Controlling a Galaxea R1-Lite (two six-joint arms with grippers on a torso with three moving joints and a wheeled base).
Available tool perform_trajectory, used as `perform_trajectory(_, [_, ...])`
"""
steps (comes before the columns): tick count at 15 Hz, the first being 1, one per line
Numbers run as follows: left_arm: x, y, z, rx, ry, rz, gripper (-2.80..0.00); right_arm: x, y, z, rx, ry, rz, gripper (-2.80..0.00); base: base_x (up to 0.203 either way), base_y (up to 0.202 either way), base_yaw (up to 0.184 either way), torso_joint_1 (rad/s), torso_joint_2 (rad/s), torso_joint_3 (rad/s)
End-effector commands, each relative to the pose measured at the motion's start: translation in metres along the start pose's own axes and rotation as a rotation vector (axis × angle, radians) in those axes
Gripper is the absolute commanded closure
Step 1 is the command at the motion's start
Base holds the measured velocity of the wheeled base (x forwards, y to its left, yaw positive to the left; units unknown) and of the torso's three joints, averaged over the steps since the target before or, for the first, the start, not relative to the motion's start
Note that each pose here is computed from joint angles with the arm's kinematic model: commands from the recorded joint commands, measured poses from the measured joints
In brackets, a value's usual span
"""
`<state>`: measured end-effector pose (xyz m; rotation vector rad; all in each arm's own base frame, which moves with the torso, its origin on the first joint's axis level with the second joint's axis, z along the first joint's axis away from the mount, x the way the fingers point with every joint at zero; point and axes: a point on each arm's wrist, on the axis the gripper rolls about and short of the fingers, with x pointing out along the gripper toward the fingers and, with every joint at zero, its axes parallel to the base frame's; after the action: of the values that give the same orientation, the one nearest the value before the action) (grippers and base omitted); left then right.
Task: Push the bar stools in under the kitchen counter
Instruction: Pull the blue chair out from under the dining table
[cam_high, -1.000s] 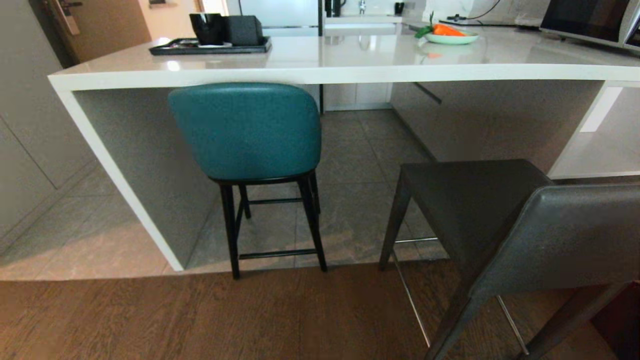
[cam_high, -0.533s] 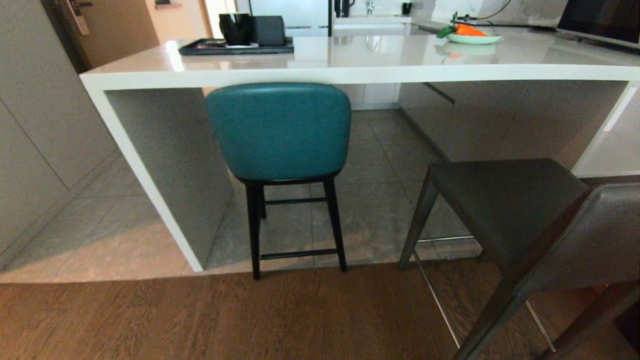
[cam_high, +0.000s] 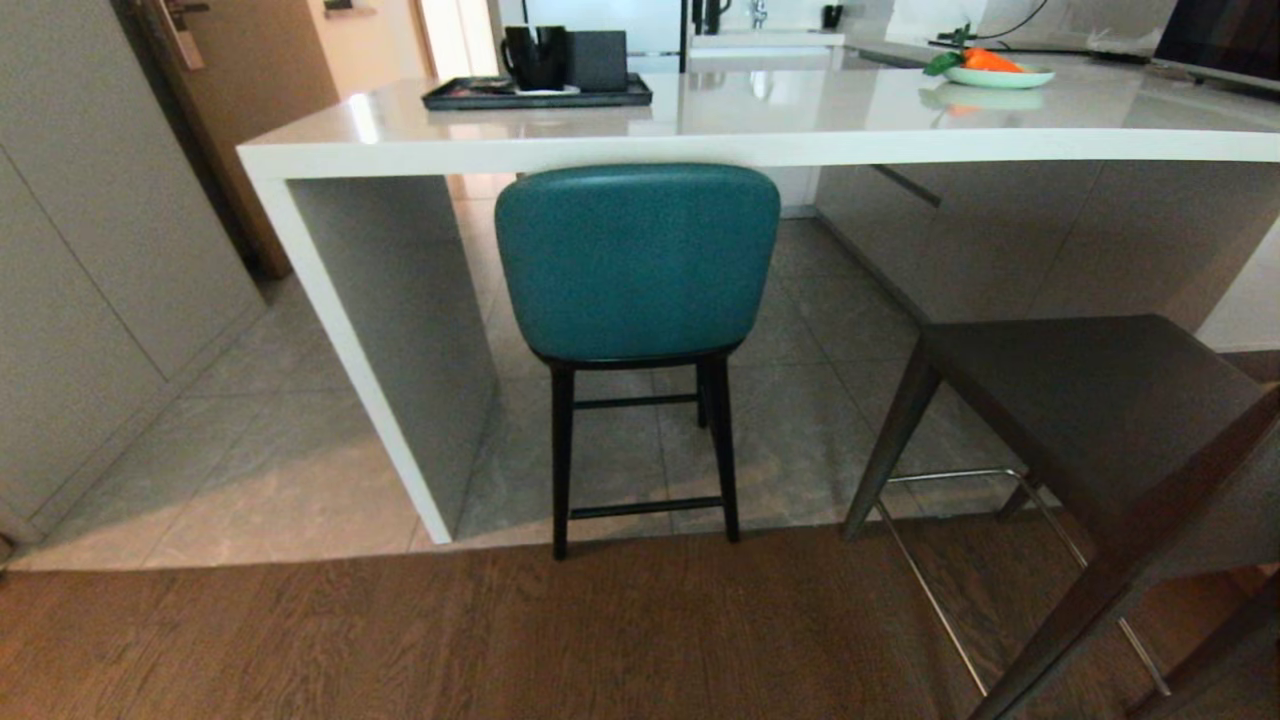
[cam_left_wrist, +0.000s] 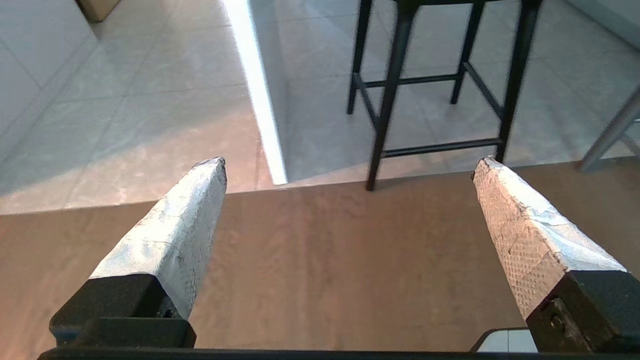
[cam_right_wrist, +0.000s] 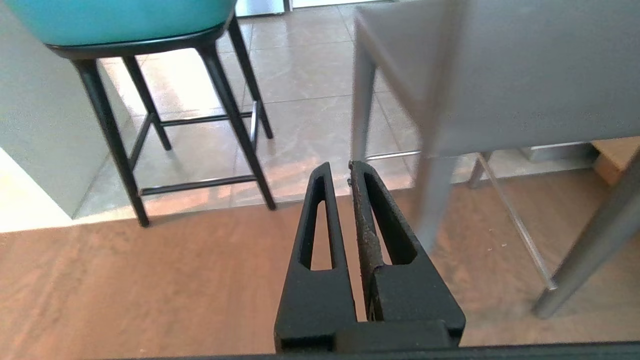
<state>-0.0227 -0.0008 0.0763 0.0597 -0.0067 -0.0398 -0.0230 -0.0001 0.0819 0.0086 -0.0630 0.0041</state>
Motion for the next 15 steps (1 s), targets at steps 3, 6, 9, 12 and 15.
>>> perform_trajectory(3, [0.0002, 0.0, -0.0004, 0.0, 0.003, 0.0, -2.8, 0.0014, -0.0001, -0.0063, 0.001, 0.022, 0.001, 0.0, 0.0, 0.181, 0.0, 0.003, 0.0, 0.001])
perform_trajectory(6, [0.0001, 0.0, -0.0004, -0.002, 0.001, 0.0, -2.8, 0.0015, -0.0001, -0.0063, 0.0, 0.023, 0.001, 0.0, 0.0, 0.03, 0.0, -0.001, 0.0, 0.001])
perform_trajectory(9, [0.0001, 0.0002, -0.0001, -0.023, 0.003, 0.008, -2.8, 0.0015, -0.0001, -0.0063, 0.001, 0.023, 0.001, 0.0, 0.0, 0.0, 0.0, 0.0, 0.0, 0.0])
perform_trajectory(12, [0.0002, 0.0002, -0.0003, -0.024, 0.003, 0.008, -2.8, 0.0015, -0.0001, -0.0063, 0.001, 0.023, 0.001, 0.0, 0.0, 0.0, 0.0, 0.0, 0.0, 0.0])
perform_trajectory(15, [0.0002, 0.0001, -0.0003, -0.023, 0.002, 0.009, -2.8, 0.0015, -0.0001, -0.0063, 0.001, 0.023, 0.0, 0.0, 0.0, 0.0, 0.0, 0.0, 0.0, 0.0])
